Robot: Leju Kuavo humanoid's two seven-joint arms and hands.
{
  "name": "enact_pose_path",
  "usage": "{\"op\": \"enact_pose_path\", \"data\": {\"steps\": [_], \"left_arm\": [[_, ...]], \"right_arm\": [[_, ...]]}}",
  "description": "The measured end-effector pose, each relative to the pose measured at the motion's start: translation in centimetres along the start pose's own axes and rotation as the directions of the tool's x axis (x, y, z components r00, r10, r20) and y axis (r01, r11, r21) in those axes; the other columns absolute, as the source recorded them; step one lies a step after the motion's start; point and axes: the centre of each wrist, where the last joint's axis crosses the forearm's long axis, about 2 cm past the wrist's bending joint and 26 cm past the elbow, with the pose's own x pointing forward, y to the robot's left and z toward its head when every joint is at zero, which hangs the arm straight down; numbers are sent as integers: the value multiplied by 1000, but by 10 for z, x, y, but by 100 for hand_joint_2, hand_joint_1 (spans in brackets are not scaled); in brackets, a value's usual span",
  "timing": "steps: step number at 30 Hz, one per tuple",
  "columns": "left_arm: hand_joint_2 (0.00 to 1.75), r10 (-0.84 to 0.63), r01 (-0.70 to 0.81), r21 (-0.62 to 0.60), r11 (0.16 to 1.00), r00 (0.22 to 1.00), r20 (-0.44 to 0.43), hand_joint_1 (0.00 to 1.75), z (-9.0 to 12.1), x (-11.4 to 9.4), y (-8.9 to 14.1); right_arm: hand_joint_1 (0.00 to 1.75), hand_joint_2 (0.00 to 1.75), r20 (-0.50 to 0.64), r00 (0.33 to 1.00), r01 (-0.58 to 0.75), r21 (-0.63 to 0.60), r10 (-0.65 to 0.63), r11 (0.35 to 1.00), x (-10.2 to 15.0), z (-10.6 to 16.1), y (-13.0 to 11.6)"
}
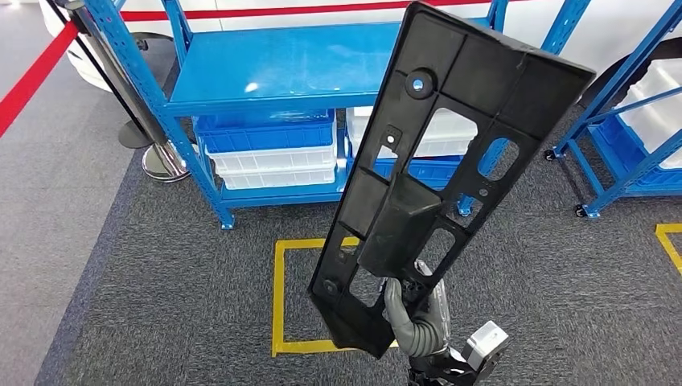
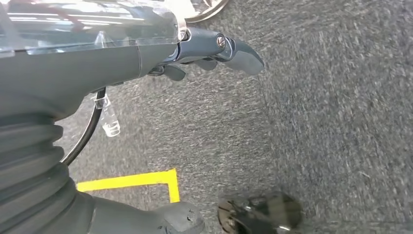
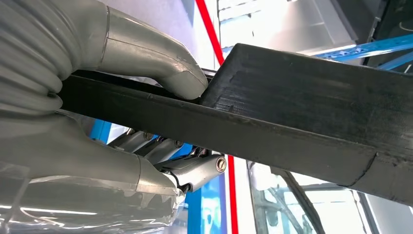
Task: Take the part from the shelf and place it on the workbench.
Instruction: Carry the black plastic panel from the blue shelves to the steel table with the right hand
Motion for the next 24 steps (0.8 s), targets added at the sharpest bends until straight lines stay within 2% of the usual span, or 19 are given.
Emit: {"op": "enact_pose_path", "data": {"steps": [5, 10, 24], "left_arm": [[175, -23, 23, -15, 1000, 999, 39, 0, 5, 4, -15], [175, -25, 27, -31, 999, 998, 49, 0, 7, 7, -25], [175, -31, 33, -45, 998, 998, 48, 0, 10, 6, -30]], "right_arm": [[175, 175, 26, 997, -66, -61, 68, 996, 5, 5, 0], [175, 175, 39, 996, -77, -119, 82, 990, 11, 9, -5], [175, 175, 83, 992, -76, -201, 95, 977, 26, 9, -15]]}}
